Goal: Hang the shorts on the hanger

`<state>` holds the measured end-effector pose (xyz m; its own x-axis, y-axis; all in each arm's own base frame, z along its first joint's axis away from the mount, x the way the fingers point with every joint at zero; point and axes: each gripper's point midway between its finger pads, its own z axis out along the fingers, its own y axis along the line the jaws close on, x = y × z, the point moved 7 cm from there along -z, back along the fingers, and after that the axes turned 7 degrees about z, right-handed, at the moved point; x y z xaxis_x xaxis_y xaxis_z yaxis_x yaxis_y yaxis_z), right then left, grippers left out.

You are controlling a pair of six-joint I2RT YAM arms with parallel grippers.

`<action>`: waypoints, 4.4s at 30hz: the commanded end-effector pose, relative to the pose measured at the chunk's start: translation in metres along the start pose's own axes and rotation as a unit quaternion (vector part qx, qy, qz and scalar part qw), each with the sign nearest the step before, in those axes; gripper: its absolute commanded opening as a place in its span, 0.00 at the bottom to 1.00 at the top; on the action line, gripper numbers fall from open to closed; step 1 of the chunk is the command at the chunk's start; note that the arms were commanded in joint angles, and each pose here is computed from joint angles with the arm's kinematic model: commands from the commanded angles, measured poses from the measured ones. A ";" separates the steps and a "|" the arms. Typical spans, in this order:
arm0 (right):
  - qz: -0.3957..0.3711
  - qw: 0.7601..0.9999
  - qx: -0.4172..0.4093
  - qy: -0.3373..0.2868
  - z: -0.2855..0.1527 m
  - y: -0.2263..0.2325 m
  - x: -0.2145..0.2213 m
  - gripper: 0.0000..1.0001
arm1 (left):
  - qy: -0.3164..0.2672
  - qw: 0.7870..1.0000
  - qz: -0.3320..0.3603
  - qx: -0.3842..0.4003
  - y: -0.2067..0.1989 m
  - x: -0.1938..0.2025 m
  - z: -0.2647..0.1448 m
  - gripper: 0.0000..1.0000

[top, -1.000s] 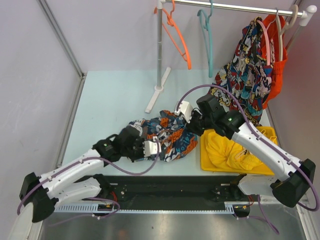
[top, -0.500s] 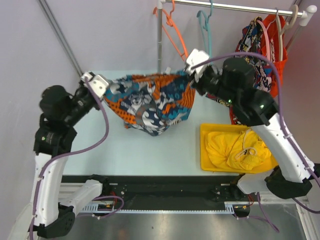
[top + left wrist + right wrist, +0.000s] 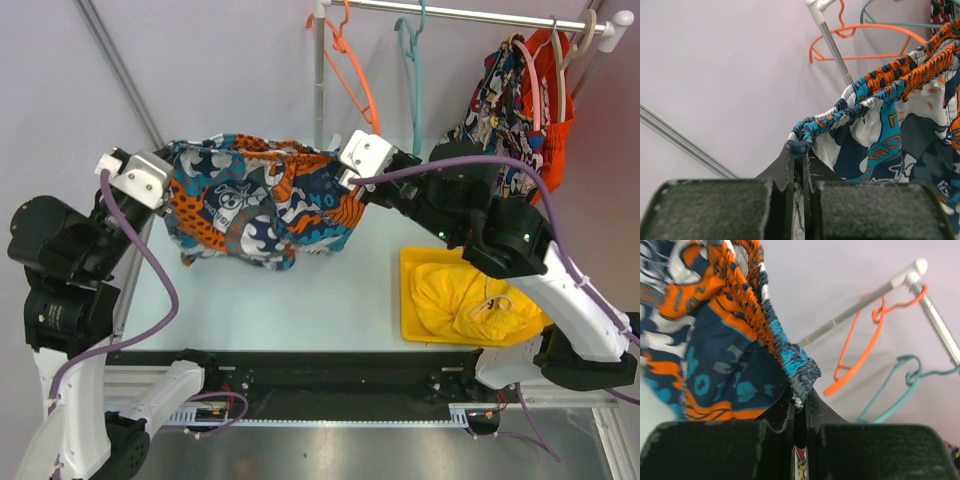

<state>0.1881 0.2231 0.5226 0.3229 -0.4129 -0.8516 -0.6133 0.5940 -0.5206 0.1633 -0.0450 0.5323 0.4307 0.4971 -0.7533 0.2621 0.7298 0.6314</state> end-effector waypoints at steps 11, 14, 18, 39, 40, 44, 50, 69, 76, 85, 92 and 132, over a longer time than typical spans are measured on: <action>0.080 0.982 0.130 0.107 0.070 -0.047 0.100 0.00 | 0.069 0.996 -0.047 0.035 -0.033 0.104 0.077 0.00; 0.080 0.989 0.041 0.114 0.061 -0.012 0.115 0.00 | 0.060 0.995 -0.017 0.083 -0.053 0.117 0.067 0.00; 0.080 0.977 -0.107 0.164 0.036 0.048 0.159 0.00 | 0.075 0.977 0.032 0.196 -0.110 0.163 0.035 0.00; 0.038 0.901 -0.299 0.311 0.046 0.174 0.315 0.18 | 0.195 0.853 -0.003 0.484 -0.272 0.303 -0.056 0.19; 0.037 0.901 -0.299 0.311 0.046 0.173 0.316 0.22 | 0.197 0.853 -0.004 0.484 -0.272 0.303 -0.054 0.21; 0.030 0.899 -0.304 0.314 0.030 0.169 0.304 0.60 | 0.198 0.835 -0.025 0.513 -0.273 0.291 -0.063 0.42; 0.021 0.928 -0.280 0.247 -0.012 0.150 0.239 0.82 | 0.176 0.860 -0.049 0.477 -0.242 0.240 -0.062 0.72; 0.323 0.933 0.160 -0.002 -0.024 -0.073 0.069 0.86 | 0.072 0.938 -0.160 0.299 -0.163 0.130 -0.017 1.00; 0.346 0.895 0.277 0.052 0.020 -0.142 0.095 0.84 | 0.061 0.948 -0.161 0.268 -0.158 0.127 -0.014 1.00; 0.369 0.894 0.248 0.052 0.071 -0.165 0.119 0.81 | 0.059 0.956 -0.155 0.244 -0.161 0.135 -0.017 1.00; 0.363 0.891 0.260 0.082 0.084 -0.164 0.141 0.66 | 0.069 0.956 -0.149 0.241 -0.163 0.141 -0.020 1.00; 0.344 0.908 0.141 0.194 -0.077 -0.042 0.166 0.00 | 0.118 0.938 -0.209 0.248 -0.180 0.166 -0.009 1.00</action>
<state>0.2458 0.0790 0.4341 -0.2871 0.0423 -0.9570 -0.2398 0.9640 0.1145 0.1824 -0.0830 0.2882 0.0110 0.4157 -0.9094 0.7473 0.6009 0.2837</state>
